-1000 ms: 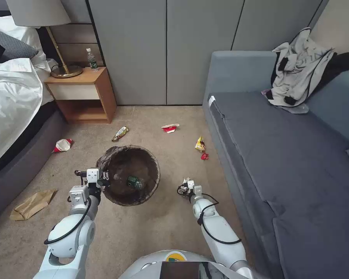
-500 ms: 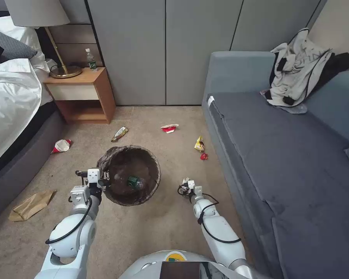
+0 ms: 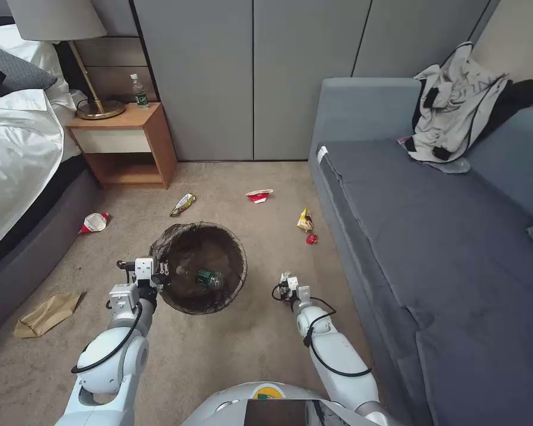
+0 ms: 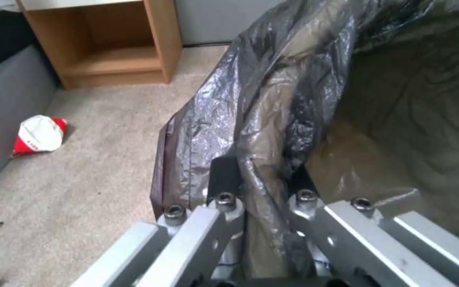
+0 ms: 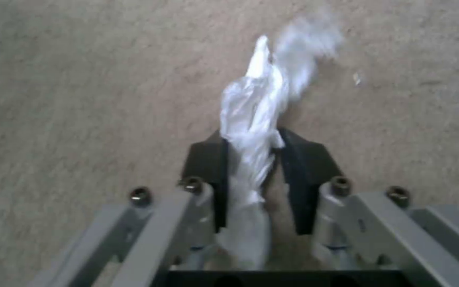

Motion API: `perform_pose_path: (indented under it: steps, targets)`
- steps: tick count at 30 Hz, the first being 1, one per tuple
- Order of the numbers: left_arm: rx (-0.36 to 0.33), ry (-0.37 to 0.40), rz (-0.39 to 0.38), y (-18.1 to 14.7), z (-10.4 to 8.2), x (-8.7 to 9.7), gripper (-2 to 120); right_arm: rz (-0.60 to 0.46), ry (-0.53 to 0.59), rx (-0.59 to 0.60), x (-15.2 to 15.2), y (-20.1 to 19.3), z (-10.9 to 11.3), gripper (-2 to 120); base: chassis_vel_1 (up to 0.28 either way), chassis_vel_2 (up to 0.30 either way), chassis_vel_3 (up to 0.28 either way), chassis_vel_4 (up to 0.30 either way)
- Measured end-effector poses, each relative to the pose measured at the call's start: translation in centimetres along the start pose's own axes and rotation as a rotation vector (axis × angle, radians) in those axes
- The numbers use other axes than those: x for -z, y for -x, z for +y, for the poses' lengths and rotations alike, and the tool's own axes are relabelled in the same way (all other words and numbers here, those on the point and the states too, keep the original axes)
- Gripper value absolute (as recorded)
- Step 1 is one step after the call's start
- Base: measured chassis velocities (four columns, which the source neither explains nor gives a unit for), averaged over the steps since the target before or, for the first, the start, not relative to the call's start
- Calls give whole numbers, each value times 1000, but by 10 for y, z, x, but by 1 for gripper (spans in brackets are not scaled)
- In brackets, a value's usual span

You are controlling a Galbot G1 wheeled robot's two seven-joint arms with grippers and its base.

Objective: Pick up the trash bin, then pick up the garbage from the floor and place it into the trash bin.

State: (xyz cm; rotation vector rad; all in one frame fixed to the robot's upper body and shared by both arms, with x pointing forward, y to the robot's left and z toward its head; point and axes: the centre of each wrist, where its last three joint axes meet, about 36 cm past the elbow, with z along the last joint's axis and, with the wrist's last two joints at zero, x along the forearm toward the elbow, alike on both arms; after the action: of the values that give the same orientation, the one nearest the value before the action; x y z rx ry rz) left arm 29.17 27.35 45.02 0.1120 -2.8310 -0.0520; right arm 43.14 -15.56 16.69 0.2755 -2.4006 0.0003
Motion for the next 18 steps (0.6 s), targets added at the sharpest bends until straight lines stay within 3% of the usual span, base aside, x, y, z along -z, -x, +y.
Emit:
perform_pose_path:
  steps: [6, 18]
  targets:
    - [-6, -2, -3, 0, -2, 1, 3, -27, -47, -19, 1, -13, -3, 0, 0, 0, 0, 0]
    - [-18, -2, -13, -1, -4, 4, 3, -163, -98, -67, 24, -47, -16, 0, 0, 0, 0, 0]
